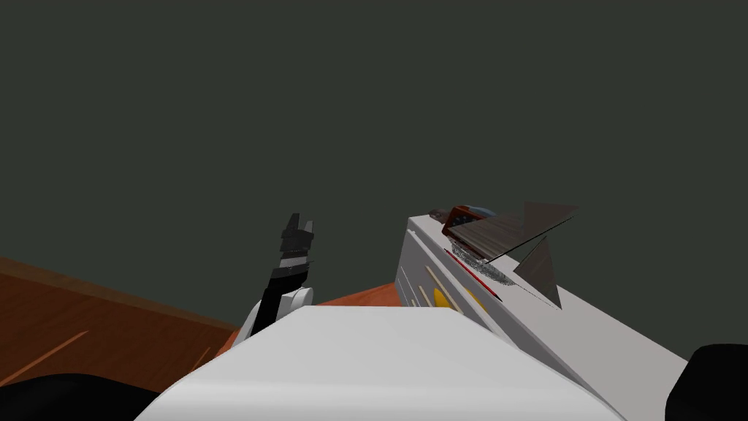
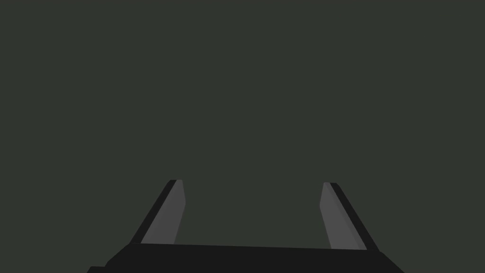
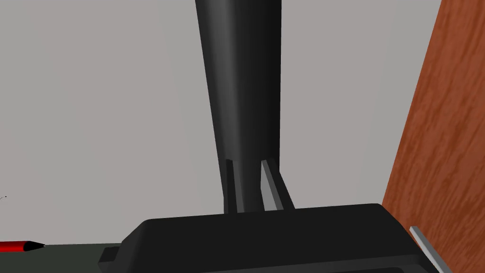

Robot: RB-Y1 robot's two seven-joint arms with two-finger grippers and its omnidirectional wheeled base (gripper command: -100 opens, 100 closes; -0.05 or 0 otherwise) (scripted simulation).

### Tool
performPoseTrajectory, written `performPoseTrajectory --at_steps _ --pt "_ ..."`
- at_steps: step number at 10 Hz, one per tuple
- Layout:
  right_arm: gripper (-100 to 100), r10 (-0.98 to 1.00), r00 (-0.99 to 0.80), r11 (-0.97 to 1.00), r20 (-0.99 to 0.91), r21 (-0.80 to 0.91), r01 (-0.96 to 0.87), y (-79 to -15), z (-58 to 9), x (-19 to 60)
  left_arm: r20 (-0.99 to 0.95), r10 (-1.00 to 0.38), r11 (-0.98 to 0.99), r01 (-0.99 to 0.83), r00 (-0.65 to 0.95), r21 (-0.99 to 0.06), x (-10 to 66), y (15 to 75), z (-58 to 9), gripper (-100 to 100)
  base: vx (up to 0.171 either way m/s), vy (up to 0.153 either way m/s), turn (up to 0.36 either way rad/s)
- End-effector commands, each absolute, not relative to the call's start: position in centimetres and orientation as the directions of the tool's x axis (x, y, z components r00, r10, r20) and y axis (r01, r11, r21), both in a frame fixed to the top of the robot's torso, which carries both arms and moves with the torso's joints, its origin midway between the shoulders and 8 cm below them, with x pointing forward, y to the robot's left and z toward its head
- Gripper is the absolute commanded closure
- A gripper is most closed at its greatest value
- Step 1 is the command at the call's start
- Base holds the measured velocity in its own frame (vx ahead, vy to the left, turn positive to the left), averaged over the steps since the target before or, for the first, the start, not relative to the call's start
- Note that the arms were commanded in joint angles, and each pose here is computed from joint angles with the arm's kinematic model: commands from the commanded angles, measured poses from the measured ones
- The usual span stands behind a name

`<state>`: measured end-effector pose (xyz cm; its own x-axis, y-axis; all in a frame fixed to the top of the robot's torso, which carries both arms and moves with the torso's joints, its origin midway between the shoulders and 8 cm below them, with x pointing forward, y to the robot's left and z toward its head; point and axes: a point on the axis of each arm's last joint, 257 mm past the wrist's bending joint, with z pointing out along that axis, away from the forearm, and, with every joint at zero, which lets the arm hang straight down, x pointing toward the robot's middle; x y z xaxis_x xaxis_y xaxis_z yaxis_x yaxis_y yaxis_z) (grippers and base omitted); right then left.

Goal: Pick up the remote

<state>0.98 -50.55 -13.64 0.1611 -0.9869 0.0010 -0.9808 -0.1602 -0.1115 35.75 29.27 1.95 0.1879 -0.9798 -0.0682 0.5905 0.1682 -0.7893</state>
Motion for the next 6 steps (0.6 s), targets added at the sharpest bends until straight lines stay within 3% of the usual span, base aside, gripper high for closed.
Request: performPoseTrajectory --at_steps 1,2,5,6 --pt "0 -0.987 0.161 -0.160 0.001 -0.111 -0.981 -50.5 -13.6 1.0 -0.068 -0.980 0.168 0.591 0.188 -0.789 35.7 29.3 2.0 0 0.000 0.000 0.000" --pt "100 -0.988 0.156 -0.155 -0.001 -0.108 -0.982 -50.3 -12.7 1.0 -0.068 -0.980 0.168 0.591 0.188 -0.789 35.7 29.3 2.0 0 0.000 0.000 0.000" --pt "100 -0.988 0.156 -0.156 0.001 -0.108 -0.982 -50.3 -12.2 1.0 -0.068 -0.980 0.168 0.591 0.188 -0.789 35.8 29.3 2.0 0 -0.003 -0.005 -0.001" --pt "0 -0.988 0.157 -0.156 0.000 -0.107 -0.982 -50.3 -12.1 1.0 -0.068 -0.980 0.168 0.591 0.188 -0.789 35.7 29.3 2.0 0 0.000 0.000 0.000"
